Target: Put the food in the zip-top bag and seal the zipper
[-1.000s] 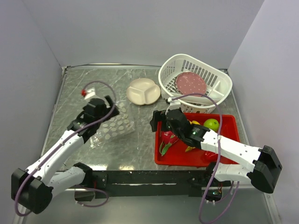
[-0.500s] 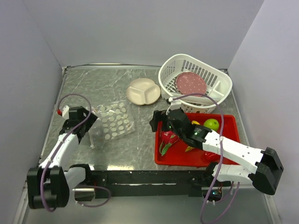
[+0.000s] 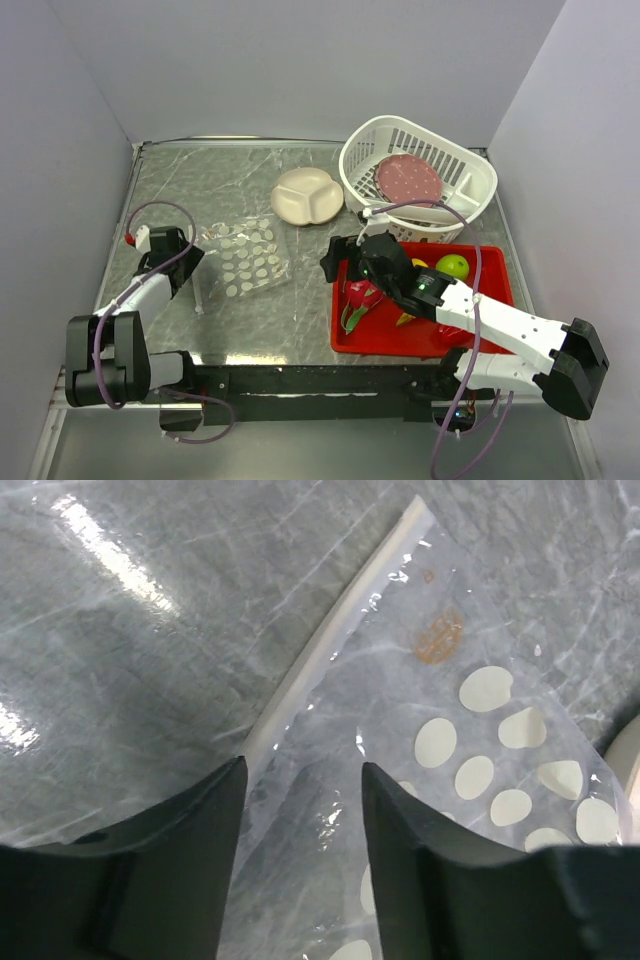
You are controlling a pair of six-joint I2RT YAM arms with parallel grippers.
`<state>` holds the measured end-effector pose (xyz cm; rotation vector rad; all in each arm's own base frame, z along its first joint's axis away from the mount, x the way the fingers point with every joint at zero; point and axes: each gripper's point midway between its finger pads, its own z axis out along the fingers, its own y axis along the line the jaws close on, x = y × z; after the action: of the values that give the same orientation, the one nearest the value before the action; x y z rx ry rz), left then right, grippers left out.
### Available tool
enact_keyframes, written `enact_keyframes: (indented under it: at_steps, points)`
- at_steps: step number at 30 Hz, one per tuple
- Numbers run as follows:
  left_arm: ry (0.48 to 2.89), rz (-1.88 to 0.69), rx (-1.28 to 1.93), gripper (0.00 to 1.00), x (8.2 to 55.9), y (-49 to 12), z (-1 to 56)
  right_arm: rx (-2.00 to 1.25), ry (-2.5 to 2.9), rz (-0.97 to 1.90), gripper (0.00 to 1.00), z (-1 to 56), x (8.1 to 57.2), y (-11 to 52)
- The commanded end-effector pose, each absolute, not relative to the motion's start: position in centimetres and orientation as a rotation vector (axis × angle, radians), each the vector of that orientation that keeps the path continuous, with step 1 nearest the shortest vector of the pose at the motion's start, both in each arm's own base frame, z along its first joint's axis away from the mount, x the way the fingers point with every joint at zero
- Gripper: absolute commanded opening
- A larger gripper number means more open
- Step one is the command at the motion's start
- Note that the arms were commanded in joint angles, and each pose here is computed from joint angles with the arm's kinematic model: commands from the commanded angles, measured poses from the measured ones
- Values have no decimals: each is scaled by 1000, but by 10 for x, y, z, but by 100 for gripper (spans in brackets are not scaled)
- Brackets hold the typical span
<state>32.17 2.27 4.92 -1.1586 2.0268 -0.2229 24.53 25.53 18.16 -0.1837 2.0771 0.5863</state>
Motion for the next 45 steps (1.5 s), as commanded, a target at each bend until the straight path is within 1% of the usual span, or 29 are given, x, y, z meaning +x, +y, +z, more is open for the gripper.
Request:
enact_keyframes:
  at_steps: [1,2,4,7,8,12,16,19,20,22,23,25,29,32,33,36,40,45]
  points:
    - [1982,-269,-1108,51,333,20,61,-164,2043,605,100,190,251,257]
    - [1989,-261,-1108,49,332,19,59,-166,2044,610,100,191,251,258]
    - [2000,-227,-1115,48,331,21,55,-171,2049,612,100,190,251,261]
    - [2028,-100,-1131,62,326,29,50,-183,2057,618,100,188,251,264]
    - [2041,-72,-1116,64,325,26,49,-183,2056,625,100,189,250,265]
    - [2087,49,-1108,67,324,26,38,-198,2072,646,100,185,249,270]
    - [2116,145,-1088,65,331,18,34,-206,2081,650,100,183,248,272]
    - [2118,174,-1069,52,331,10,37,-203,2078,645,100,183,249,271]
    - [2119,172,-1049,38,331,5,40,-202,2078,641,100,183,249,270]
    - [2102,141,-1032,25,332,1,51,-201,2077,639,100,183,249,270]
    - [2101,119,-1017,13,332,-3,56,-205,2079,640,100,182,249,271]
    - [2085,71,-982,1,332,-9,70,-216,2082,647,100,182,249,273]
    - [2069,-88,-908,1,326,-31,103,-270,2073,692,100,185,246,284]
    - [2067,-187,-878,1,319,-47,117,-308,2055,747,98,192,243,298]
    - [2068,-245,-865,1,314,-55,125,-318,2045,761,96,197,242,306]
    - [2056,-387,-879,1,303,-73,137,-344,2016,813,94,210,240,330]
    - [2041,-513,-887,1,291,-89,151,-372,1976,870,91,226,237,365]
    - [2016,-620,-867,1,283,-107,176,-400,1946,973,78,237,228,411]
